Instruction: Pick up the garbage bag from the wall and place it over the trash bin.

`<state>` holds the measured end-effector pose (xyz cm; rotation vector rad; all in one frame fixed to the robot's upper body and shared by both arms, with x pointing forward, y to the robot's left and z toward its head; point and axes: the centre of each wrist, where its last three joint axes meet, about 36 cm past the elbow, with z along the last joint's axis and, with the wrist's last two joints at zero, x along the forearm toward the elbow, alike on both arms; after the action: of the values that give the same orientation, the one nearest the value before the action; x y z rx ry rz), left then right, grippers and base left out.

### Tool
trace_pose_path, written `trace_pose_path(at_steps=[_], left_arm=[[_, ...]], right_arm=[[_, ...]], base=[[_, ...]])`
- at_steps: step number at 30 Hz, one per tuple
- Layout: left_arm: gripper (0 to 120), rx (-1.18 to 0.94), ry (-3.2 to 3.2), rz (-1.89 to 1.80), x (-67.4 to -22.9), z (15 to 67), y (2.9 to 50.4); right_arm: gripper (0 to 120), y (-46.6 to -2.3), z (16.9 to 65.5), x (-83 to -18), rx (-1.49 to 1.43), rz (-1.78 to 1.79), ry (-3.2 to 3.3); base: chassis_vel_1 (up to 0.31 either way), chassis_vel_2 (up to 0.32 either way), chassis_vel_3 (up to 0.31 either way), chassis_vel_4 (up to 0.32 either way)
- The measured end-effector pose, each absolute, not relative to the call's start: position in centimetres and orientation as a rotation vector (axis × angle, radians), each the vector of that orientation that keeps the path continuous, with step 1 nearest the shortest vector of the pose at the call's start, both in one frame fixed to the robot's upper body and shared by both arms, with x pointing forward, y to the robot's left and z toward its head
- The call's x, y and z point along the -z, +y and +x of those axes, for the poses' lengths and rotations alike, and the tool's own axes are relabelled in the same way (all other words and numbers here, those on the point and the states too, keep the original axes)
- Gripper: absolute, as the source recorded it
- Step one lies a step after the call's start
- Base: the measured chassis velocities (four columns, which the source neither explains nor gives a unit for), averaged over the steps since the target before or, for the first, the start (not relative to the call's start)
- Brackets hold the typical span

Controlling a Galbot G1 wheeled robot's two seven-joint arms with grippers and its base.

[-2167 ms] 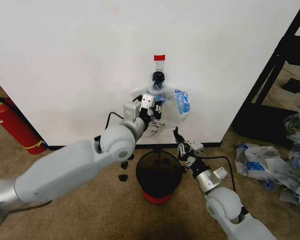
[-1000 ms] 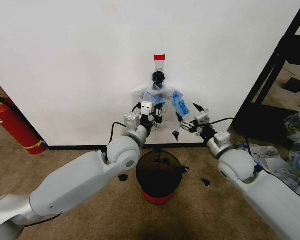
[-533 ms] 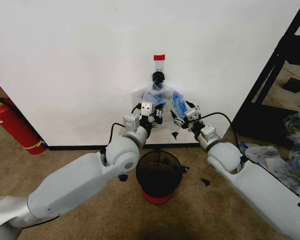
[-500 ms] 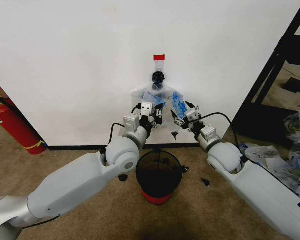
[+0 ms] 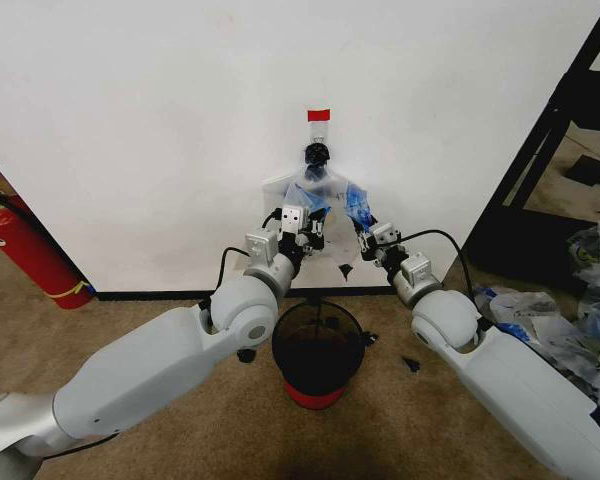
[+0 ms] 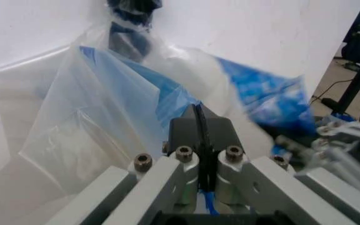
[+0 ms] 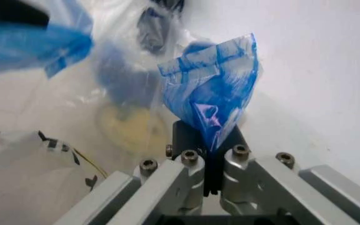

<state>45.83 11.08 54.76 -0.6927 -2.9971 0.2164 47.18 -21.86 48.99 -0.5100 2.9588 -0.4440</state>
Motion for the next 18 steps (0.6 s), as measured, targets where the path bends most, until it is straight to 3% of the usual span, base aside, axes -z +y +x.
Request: trace_pose_path(at_steps=[18], left_arm=[[0, -0.255, -2.965, -0.662, -53.4, 41.8, 13.6]], right_arm=[[0, -23.4, 41.3, -48.5, 0.333, -0.51, 2.985]], base=[[0.0, 0.0, 0.0, 0.0]])
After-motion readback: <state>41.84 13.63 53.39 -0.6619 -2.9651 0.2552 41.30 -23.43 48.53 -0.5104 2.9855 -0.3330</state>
